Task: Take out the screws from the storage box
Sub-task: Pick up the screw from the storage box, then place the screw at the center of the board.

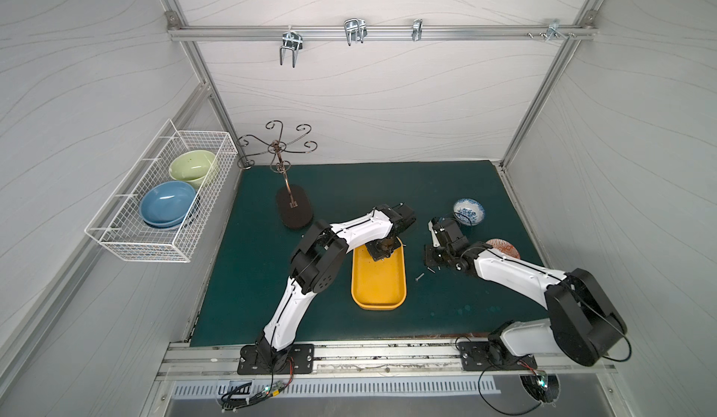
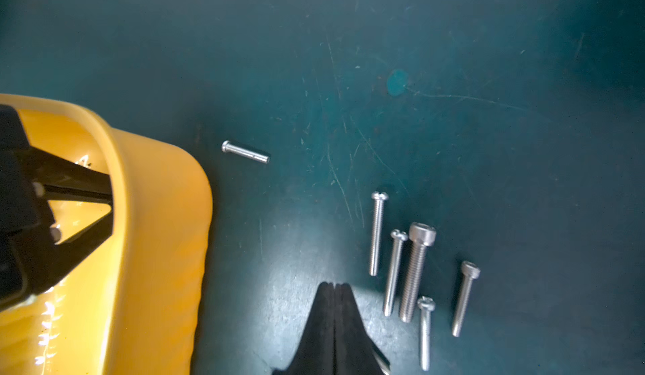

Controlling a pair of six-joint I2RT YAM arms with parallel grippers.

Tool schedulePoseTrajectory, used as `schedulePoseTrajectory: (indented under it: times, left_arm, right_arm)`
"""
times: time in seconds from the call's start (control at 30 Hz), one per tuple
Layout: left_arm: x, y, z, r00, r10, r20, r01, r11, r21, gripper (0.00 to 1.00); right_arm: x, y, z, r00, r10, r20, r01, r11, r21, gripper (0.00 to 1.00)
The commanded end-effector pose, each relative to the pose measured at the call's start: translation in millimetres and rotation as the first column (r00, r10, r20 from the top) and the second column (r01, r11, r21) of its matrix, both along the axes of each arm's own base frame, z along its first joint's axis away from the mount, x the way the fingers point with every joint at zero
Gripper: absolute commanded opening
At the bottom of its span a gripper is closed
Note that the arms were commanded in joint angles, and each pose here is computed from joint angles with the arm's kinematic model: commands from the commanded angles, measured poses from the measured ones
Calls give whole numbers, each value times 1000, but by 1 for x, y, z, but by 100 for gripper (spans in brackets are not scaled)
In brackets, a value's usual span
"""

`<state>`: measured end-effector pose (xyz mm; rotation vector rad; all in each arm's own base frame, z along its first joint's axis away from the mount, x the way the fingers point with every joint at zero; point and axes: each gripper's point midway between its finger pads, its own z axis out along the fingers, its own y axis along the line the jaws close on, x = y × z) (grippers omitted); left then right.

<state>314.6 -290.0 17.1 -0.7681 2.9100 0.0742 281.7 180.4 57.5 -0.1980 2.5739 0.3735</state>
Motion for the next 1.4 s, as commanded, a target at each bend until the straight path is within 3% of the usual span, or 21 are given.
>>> schedulePoseTrajectory:
  times: [0.0, 0.23, 0.4, 0.7, 0.97, 1.37]
  left_arm:
    - [-2, 4, -14, 998, -50, -34, 51, 999, 20, 0]
    - [11, 14, 74, 977, -140, 163, 143, 990, -9, 0]
    - [3, 16, 99, 958, -196, 208, 212, 976, -57, 0]
    - [-20, 73, 138, 942, -136, 308, 152, 988, -28, 0]
    - [-42, 155, 121, 952, 26, 306, -11, 999, -50, 0]
    - [-60, 204, 69, 960, 120, 253, -105, 992, -71, 0]
  right_arm:
    - [2, 3, 8, 999, 21, 39, -22, 1000, 22, 6]
    - [-3, 12, 45, 988, 54, 146, -66, 994, 82, 12]
    - [-9, 21, 61, 976, 86, 201, -105, 991, 84, 13]
    - [-18, 30, 70, 963, 124, 241, -145, 987, 70, 13]
    - [-23, 40, 75, 950, 162, 266, -182, 982, 54, 14]
    - [-52, 57, 95, 910, 233, 342, -279, 956, 89, 16]
